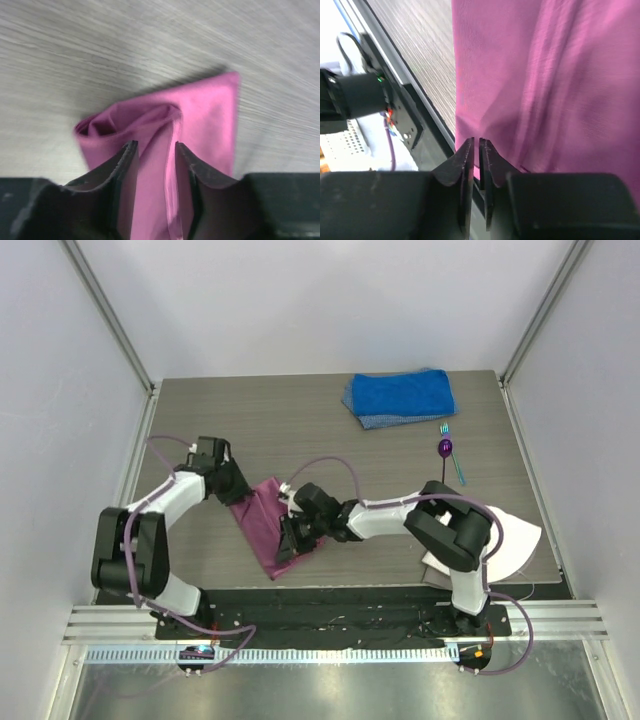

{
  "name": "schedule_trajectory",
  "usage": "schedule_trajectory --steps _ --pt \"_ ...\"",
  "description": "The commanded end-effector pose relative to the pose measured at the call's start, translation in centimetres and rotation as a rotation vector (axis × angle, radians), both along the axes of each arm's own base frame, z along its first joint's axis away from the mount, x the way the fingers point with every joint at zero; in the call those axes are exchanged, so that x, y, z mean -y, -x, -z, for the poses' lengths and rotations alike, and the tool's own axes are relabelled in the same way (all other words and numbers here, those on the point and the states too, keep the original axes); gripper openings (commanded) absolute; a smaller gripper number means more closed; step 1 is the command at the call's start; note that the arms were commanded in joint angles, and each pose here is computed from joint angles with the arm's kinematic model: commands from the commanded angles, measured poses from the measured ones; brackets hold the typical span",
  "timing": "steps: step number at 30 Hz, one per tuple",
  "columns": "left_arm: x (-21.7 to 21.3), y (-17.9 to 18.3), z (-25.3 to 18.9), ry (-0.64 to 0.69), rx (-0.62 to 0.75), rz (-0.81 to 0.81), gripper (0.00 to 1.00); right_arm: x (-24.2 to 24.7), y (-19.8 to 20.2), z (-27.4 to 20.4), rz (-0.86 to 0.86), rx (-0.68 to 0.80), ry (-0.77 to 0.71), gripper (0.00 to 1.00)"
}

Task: Fold the napkin into a case and place the utensils inside
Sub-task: Rotate the 2/3-rectangle-folded napkin at the center of the board.

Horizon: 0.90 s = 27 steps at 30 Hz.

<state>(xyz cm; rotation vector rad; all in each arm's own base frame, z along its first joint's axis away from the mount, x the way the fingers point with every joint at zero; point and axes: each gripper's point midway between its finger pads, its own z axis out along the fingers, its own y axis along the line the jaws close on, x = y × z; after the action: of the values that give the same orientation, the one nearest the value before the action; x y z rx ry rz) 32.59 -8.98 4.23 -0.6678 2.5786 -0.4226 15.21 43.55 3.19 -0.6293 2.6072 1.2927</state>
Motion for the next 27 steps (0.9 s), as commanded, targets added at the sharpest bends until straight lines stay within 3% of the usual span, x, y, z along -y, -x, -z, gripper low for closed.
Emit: schedule_trajectory --steps 1,4,8,16,27 --pt "-1.1 -0.9 -6.3 -0.048 0.145 0.005 0.42 1.2 -4.2 -5.9 0.038 0.108 -0.074 0.2" --pt "-0.5 -0.2 -7.4 -0.008 0.16 0.011 0.41 2.8 -6.4 -5.4 0.069 0.127 -0.039 0.24" --pt "1.0 0.7 -6.7 0.093 0.16 0.013 0.34 3.6 -8.0 -4.9 0.094 0.132 -0.027 0.25" --pt "2.7 -0.3 -2.8 0.185 0.086 0.01 0.21 4.5 -7.8 -3.2 0.108 0.108 0.023 0.01" --pt "1.3 -2.3 0.7 0.09 0.031 -0.041 0.18 6.1 -6.9 -0.5 0.151 0.087 0.058 0.01"
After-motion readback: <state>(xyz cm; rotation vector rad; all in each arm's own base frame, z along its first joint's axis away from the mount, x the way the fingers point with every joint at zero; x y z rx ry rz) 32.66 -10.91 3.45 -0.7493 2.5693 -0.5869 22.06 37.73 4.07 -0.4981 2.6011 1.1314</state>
